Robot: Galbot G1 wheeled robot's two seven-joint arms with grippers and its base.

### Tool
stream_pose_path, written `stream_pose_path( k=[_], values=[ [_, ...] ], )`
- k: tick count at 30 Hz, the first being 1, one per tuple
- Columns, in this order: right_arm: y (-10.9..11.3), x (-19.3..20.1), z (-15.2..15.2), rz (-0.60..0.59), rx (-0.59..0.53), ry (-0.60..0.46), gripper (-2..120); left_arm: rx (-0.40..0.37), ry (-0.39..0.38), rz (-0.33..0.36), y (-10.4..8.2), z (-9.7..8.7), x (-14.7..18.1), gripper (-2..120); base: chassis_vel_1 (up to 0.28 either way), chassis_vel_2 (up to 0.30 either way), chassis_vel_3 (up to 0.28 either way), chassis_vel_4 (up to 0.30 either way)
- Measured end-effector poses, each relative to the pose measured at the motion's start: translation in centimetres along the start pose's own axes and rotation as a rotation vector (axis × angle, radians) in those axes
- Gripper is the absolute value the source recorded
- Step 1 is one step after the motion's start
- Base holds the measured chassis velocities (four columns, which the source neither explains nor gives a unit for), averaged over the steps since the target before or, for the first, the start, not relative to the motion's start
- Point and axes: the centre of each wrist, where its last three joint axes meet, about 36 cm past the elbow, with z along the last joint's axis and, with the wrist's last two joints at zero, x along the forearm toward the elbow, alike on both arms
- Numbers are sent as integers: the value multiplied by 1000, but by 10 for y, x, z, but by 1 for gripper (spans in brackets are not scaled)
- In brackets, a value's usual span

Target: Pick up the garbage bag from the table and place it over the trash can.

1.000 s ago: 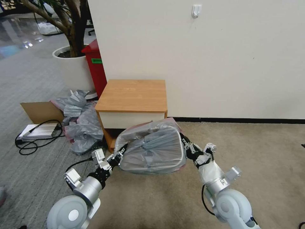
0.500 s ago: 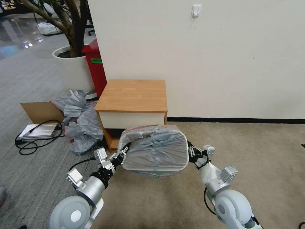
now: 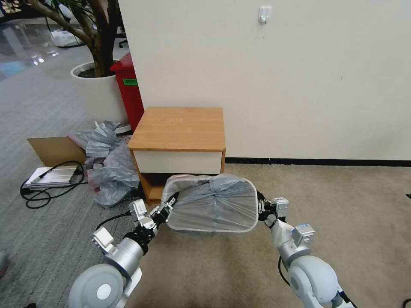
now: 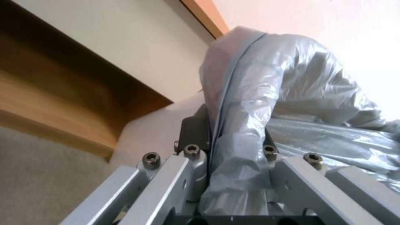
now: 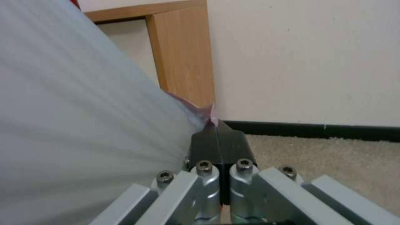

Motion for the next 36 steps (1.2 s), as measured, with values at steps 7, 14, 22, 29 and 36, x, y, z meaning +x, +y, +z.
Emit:
stream_pose_path(
  k=[7,14,22,29,36],
  values=[
    [-4,7,-2,31,175,-41,31,-58,-26,-73,4,-4,-1,7,0,0,0,0],
    [-4,19,-10,27,216,-66,52,-84,-46,-134,8,-8,-3,3,0,0,0,0],
    [1,36,-27,-16,176,-143,84,-119,-46,-200,11,-8,-5,3,0,0,0,0],
    [8,38,-55,-39,57,-308,100,-292,-21,-267,12,4,-7,3,0,0,0,0],
    [25,50,-91,-137,66,-410,83,-499,0,-328,8,14,-7,3,0,0,0,0]
  ],
)
